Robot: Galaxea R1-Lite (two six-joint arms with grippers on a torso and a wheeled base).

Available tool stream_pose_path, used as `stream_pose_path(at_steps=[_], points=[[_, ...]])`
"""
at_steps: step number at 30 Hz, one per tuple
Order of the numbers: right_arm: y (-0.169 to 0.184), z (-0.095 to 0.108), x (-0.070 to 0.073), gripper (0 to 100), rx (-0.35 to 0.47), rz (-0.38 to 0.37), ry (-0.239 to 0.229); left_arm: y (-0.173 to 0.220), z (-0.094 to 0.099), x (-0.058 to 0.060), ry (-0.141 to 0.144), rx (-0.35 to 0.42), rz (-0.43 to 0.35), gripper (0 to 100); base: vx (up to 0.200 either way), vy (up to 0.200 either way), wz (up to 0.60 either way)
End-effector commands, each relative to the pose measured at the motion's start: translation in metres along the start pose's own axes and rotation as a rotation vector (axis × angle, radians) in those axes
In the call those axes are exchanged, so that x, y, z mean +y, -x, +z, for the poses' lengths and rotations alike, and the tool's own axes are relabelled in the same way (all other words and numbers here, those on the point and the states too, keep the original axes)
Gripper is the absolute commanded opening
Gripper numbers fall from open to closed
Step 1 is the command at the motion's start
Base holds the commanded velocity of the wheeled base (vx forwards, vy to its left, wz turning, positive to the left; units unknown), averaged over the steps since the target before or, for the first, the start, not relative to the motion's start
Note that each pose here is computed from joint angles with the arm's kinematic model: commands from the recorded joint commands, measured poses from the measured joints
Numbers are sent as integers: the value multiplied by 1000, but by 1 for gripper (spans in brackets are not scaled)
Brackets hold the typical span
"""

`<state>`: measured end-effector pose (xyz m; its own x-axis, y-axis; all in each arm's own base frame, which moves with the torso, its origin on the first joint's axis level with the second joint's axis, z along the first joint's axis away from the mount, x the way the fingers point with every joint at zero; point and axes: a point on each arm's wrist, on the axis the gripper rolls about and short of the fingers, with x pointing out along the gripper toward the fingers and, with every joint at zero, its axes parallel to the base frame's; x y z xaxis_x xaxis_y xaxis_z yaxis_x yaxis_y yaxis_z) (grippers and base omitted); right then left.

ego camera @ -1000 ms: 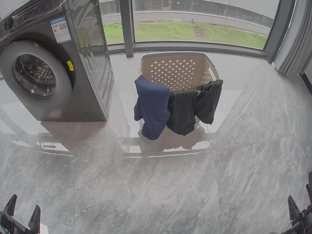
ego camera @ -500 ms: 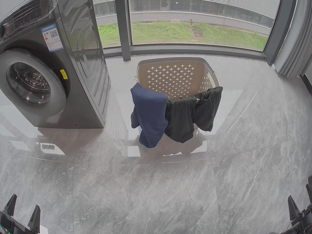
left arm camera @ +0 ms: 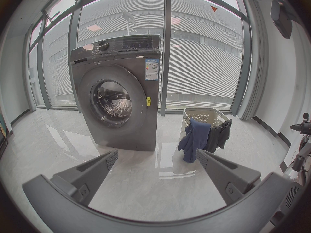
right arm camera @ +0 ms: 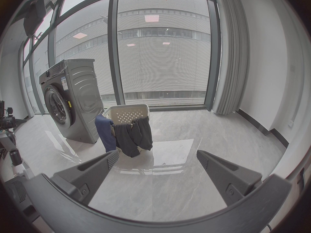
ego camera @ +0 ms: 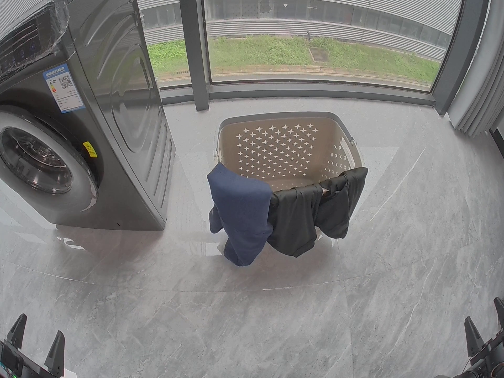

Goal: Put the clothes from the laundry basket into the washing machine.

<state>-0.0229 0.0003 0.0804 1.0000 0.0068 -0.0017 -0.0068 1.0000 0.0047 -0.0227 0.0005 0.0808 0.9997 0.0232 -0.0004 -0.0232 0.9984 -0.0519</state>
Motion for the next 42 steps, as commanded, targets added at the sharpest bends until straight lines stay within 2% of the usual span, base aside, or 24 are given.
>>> stream_pose_path(at_steps=[1,10,19,31,42], points=[[0,-5,0,100,3,-1,0,0,-5,0,0,6,0,100,0,0,0],[0,-5,0,100,3,-1,0,0,-5,0,0,6,0,100,0,0,0],[0,-5,0,100,3,-1,0,0,-5,0,0,6,0,100,0,-200,0],[0,-5,0,100,4,-1,0,0,-5,0,0,6,0,100,0,0,0],[0,-5,0,100,3,-1,0,0,-5,0,0,6,0,100,200,0,0]])
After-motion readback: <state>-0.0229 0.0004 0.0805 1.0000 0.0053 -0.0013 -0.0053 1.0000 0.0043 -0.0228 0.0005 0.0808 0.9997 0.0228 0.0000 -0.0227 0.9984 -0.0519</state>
